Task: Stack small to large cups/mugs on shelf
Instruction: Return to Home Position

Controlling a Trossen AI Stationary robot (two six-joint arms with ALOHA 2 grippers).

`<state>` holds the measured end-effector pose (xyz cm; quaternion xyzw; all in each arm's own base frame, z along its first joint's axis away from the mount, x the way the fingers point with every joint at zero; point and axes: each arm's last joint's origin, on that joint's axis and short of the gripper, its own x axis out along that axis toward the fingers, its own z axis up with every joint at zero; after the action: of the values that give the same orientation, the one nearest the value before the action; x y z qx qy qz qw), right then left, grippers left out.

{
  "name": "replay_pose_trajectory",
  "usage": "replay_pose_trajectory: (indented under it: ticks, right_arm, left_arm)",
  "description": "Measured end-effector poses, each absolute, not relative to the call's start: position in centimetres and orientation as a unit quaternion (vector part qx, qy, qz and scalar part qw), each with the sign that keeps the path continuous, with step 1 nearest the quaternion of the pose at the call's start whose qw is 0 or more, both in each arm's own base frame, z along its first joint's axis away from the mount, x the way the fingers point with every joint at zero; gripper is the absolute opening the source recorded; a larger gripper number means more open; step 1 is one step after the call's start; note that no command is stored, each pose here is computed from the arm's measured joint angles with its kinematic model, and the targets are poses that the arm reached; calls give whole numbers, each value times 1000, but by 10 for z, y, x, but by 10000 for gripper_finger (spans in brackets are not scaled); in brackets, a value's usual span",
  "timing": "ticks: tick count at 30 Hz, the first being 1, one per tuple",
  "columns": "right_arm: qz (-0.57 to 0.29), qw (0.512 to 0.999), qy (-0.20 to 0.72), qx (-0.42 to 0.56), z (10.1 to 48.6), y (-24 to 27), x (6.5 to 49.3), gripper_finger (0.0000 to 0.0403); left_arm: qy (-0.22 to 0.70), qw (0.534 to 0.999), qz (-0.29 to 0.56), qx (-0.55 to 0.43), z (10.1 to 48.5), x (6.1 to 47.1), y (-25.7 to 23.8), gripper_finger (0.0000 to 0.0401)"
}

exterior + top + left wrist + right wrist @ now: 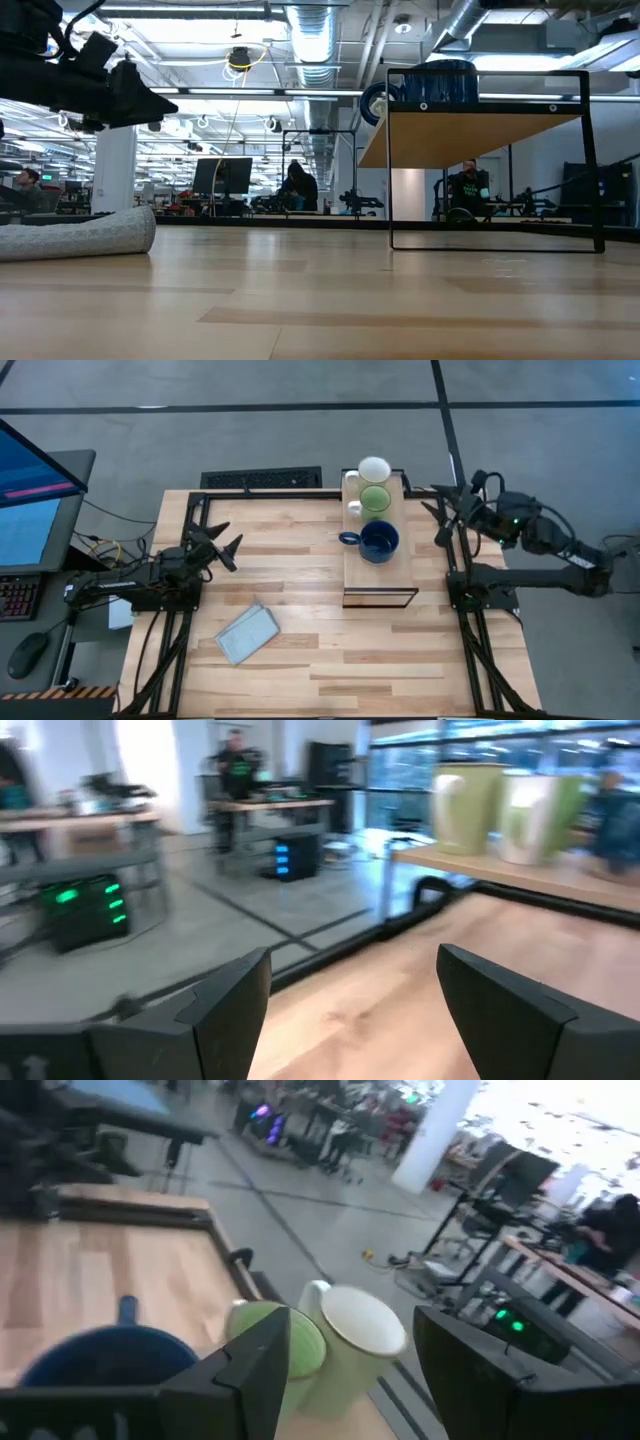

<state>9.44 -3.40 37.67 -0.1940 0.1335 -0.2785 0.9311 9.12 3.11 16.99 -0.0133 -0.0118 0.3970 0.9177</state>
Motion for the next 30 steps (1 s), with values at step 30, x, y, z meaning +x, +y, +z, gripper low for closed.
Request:
replay_pose_trajectory:
  ticks: [30]
  right_arm:
    - [-522, 846, 7, -105, 249, -54, 42, 235]
  left_arm:
    - [19, 850, 524, 39, 169, 84, 36, 277]
